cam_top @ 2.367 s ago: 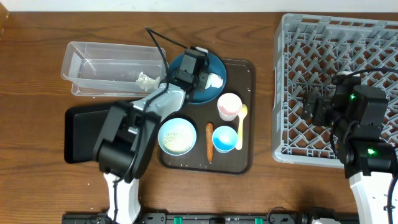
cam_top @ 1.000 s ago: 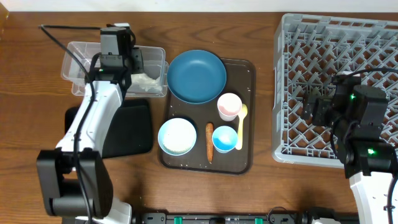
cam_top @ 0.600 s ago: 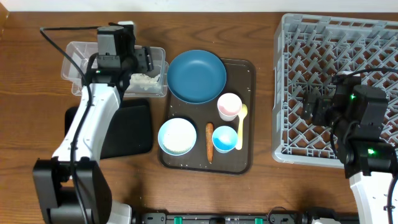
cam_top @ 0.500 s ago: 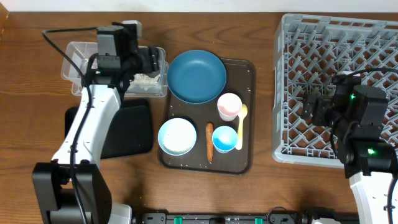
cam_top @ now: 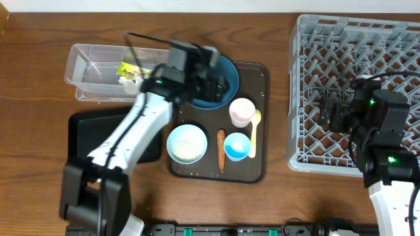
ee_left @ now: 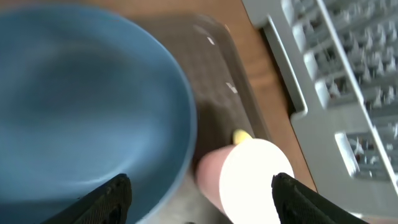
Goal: Sort waste into correct bins and load items into the dishwasher rack
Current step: 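Reach the left gripper to the pink cup and grasp it, then lift the pink cup and hand it to the right gripper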
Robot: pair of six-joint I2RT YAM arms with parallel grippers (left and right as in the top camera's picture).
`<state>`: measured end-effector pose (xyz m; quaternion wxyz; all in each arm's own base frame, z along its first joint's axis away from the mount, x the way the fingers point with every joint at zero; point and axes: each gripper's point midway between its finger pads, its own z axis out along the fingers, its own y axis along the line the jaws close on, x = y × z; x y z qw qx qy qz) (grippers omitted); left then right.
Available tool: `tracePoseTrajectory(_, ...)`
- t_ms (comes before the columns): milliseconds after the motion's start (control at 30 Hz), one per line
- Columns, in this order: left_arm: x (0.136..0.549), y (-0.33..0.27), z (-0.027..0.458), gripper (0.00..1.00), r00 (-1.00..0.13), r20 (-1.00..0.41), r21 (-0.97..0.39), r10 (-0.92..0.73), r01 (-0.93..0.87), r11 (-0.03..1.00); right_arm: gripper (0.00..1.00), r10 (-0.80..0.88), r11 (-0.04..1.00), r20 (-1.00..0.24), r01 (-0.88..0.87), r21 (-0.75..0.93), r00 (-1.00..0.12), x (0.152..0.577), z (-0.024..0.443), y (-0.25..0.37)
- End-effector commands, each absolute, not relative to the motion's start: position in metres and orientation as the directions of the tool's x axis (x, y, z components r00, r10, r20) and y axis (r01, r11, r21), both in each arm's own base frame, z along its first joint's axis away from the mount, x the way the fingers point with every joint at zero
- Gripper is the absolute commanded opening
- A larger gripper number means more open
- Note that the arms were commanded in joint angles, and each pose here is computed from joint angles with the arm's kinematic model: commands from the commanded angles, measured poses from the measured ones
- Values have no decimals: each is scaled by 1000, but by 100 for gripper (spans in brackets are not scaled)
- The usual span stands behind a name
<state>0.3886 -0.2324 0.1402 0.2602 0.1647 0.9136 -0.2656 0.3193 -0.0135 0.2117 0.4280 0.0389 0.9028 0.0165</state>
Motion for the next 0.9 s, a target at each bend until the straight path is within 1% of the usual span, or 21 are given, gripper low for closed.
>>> tracePoseTrajectory(0, 376, -248, 116, 74, -841, -502, -417, 204, 442, 795, 99, 79, 997, -788, 57, 56, -611, 322, 223, -17)
tracePoseTrajectory(67, 371, -255, 103, 74, -851, -473, -419, 227, 444, 792, 99, 79, 997, -788, 57, 56, -611, 322, 223, -17)
tracePoseTrajectory(233, 360, -266, 81, 64, -866, -422, -421, 267, 448, 788, 99, 80, 997, -788, 58, 56, -611, 322, 223, -17)
tracePoseTrajectory(300, 356, -270, 74, 62, -868, -409, -421, 281, 453, 786, 99, 80, 997, -788, 58, 56, -611, 322, 223, -17)
tracePoseTrajectory(367, 353, -273, 68, 57, -871, -395, -422, 293, 455, 784, 99, 80, 997, -788, 58, 56, -611, 322, 223, -17)
tracePoseTrajectory(400, 351, -275, 65, 54, -871, -389, -422, 300, 457, 783, 99, 80, 997, -788, 58, 56, -611, 322, 223, -17)
tracePoseTrajectory(433, 349, -276, 63, 49, -872, -384, -422, 305, 459, 782, 99, 80, 997, -787, 58, 56, -611, 322, 223, -17)
tracePoseTrajectory(533, 349, -277, 63, 25, -870, -388, -420, 305, 462, 782, 99, 80, 997, -787, 58, 56, -611, 322, 223, -17)
tracePoseTrajectory(567, 351, -276, 63, 21, -868, -393, -411, 303, 461, 787, 99, 79, 997, -787, 57, 56, -612, 322, 223, -17)
tracePoseTrajectory(667, 361, -267, 63, 12, -863, -413, -355, 291, 447, 821, 99, 80, 997, -786, 58, 56, -613, 321, 222, -17)
tracePoseTrajectory(800, 374, -262, 84, 7, -841, -477, -352, 256, 449, 821, 99, 79, 997, -788, 62, 52, -611, 322, 223, -18)
tracePoseTrajectory(867, 386, -259, 103, 6, -823, -528, -361, 210, 442, 821, 99, 80, 996, -790, 82, 37, -608, 323, 223, -23)
